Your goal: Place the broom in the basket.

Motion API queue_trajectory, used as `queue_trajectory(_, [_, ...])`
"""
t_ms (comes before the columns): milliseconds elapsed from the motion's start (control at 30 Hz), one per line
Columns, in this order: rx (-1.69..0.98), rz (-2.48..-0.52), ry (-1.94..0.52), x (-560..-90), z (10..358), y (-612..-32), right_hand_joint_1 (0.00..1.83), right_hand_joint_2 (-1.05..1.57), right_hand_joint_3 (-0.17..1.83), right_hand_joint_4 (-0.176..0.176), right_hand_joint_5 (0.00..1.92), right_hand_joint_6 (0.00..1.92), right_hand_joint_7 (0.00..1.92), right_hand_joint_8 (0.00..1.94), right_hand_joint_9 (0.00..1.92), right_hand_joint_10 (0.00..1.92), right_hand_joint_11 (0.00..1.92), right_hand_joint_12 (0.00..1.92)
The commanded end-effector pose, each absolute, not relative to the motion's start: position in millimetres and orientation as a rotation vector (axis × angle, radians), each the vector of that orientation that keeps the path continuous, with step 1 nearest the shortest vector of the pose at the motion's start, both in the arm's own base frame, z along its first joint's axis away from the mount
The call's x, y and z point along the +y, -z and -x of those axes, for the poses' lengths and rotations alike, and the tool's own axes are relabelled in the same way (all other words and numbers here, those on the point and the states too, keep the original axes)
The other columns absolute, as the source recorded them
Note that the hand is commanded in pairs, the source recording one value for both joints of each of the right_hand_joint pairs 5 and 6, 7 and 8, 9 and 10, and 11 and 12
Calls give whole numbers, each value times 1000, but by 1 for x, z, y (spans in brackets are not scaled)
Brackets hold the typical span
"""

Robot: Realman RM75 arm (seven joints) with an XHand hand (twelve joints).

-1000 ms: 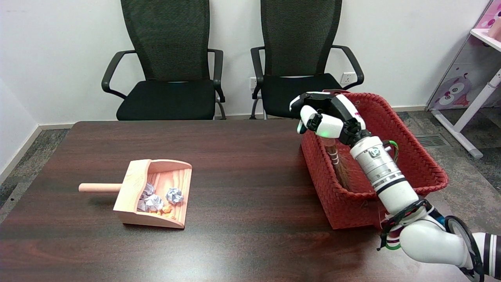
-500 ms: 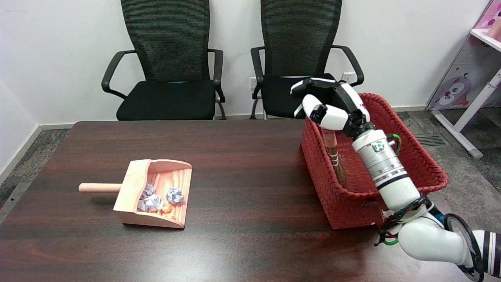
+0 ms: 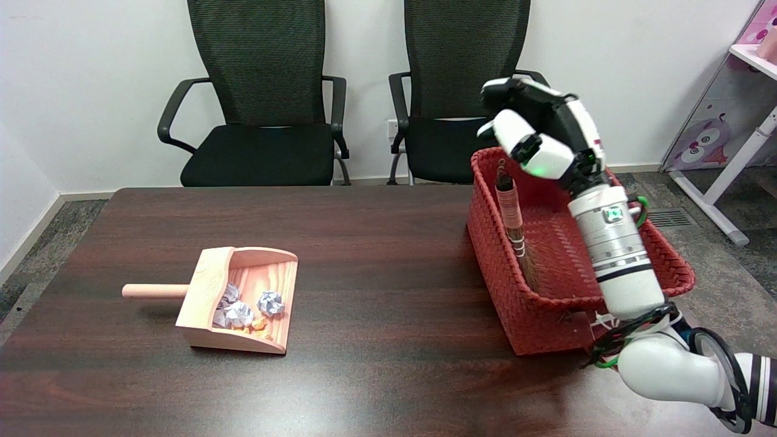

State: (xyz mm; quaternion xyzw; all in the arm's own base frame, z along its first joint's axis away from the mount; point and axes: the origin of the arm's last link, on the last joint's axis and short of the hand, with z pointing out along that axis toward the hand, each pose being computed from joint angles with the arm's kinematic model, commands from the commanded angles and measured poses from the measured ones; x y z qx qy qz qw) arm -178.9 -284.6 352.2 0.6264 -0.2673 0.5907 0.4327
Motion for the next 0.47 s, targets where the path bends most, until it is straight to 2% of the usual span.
queue_trajectory(33, [-471,-1548,-1674,-273,145,-372,787,628,1109,-176,662,662,662,662,585,585,922,922])
queue_trajectory(133, [-465,-1550,-1694,-272,140,-372,796,694,1054,-176,708,708,708,708,582,582,918,918])
queue_trajectory(467, [-521,-1483,-1717,-277,139,-376,801,717,1052,-176,741,741,741,741,575,575,921,921])
